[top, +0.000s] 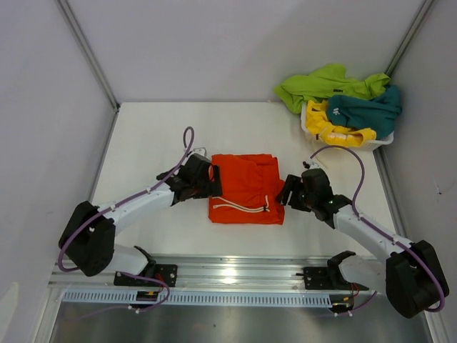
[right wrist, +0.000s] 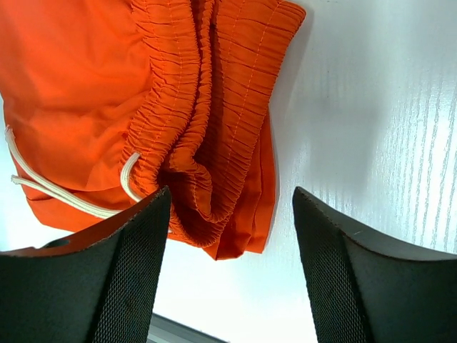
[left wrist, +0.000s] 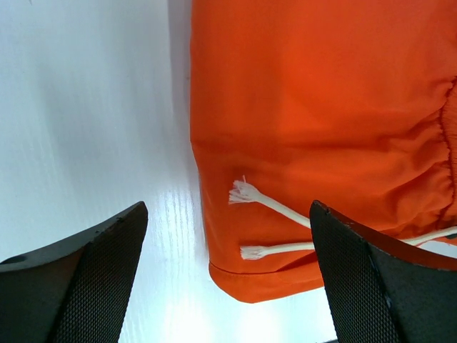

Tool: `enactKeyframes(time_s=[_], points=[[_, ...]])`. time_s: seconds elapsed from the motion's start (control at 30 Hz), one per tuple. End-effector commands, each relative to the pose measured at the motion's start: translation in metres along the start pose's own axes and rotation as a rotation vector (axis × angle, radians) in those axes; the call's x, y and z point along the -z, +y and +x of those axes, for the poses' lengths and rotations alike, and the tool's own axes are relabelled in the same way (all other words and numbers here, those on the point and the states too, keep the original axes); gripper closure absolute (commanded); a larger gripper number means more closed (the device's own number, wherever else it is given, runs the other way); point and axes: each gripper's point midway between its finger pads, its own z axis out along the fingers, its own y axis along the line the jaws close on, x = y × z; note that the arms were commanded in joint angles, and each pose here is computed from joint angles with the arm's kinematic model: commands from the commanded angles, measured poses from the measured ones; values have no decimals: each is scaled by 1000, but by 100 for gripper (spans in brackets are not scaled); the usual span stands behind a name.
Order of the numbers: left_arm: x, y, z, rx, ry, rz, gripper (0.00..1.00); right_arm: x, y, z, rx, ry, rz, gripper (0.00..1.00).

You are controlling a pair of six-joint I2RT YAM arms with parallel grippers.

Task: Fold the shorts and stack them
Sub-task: Fold the shorts, then neatly place the folded shorts to the corner

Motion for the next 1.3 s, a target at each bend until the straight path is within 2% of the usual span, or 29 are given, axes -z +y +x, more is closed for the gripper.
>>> enactKeyframes(time_s=[0.0,0.23,0.33,0.6,0.73,0.8,0.83,0.87,0.93,1.17,1.27], points=[[-3,-10,-14,49,-68,75,5,7,13,-18,10,-37,-36,29],[-26,-16,-12,60,-69,113,7,11,13,-17,12,-46,-40,29],[-38,-9,-6,60,-47,70,9,14,14,-18,13,-51,-48,29],[-64,8,-1,59,-45,-38,23,20,15,-21,15,-65,-55,36],[-78,18,-3,72,-33,-87,38,21,16,-21,16,-70,-64,38],[-82,17,-6,93,-31,-70,52,22,18,-22,17,-72,-72,39],[-84,16,-10,101,-41,-62,60,22,18,-22,18,-70,-72,39],[-86,16,-10,105,-39,-60,78,23,19,-24,19,-75,-74,40],[-89,17,-13,118,-39,-53,100,23,19,-25,23,-75,-76,40],[-102,23,-37,215,-31,11,100,20,23,-28,24,-71,-91,42],[-105,44,-62,310,-52,20,100,17,24,-30,27,-66,-92,42]])
